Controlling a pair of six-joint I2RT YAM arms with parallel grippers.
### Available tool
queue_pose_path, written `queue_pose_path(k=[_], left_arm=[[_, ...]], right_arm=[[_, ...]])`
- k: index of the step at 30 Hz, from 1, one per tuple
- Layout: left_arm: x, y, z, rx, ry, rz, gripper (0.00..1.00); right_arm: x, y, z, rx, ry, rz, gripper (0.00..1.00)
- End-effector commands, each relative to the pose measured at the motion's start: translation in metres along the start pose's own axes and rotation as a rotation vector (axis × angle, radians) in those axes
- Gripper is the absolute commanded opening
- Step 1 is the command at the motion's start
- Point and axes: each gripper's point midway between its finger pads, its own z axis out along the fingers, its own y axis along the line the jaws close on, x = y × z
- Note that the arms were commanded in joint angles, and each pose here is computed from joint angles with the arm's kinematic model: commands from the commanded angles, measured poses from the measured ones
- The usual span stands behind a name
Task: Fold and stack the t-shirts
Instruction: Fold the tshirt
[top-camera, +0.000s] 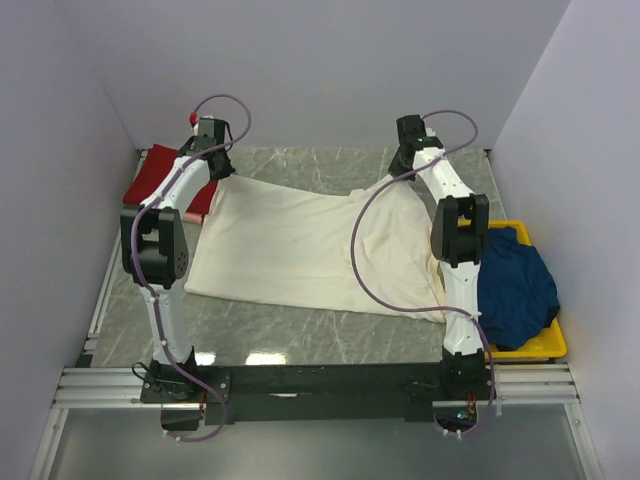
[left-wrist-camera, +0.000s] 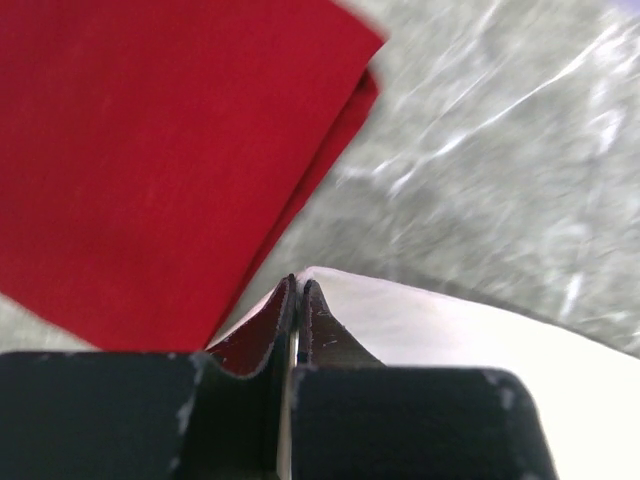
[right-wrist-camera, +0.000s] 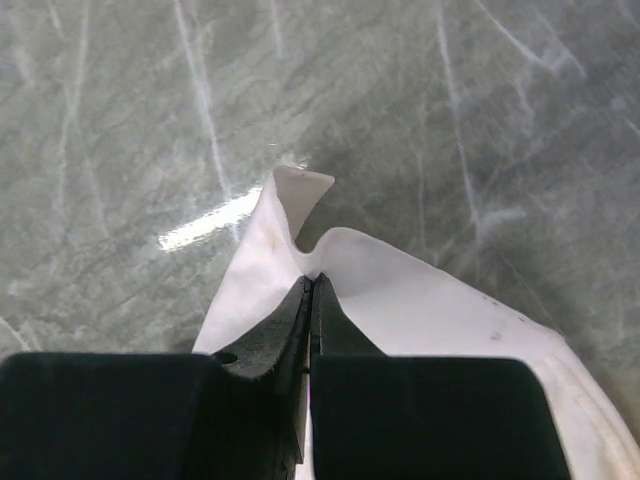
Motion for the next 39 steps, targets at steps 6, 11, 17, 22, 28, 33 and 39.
queue_pose_path(k=[6,11,17,22,28,33,39], left_arm=[[-0.033,-0.019,0.024,0.086,-0.072,0.013,0.01],[-0.034,-0.016,0.035,0.075,-0.071,0.003,0.01],[-0.031,-0.014,0.036,0.11,-0.074,-0.011,0.01],[-0.038,-0.016,0.028,0.155,-0.097,-0.013,0.03],[-0.049,-0.002,0.013,0.123,-0.152,0.0,0.09],[-0.058,0.017,0.002,0.034,-0.217,-0.023,0.16],[-0.056,0.023,-0.007,0.03,-0.25,-0.049,0.25]], right_arm=[[-0.063,0.03,-0.038,-0.187,-0.146,0.041,0.0],[-0.061,0.031,-0.037,-0.191,-0.143,0.051,0.0],[-0.049,0.022,-0.038,-0.156,-0.134,0.06,0.0],[-0.049,0.013,-0.064,-0.129,-0.175,0.085,0.0],[-0.037,-0.01,-0.095,-0.098,-0.204,0.115,0.0],[-0.01,-0.021,-0.105,-0.087,-0.173,0.108,0.0],[0.026,-0.027,-0.118,-0.079,-0.145,0.098,0.0]])
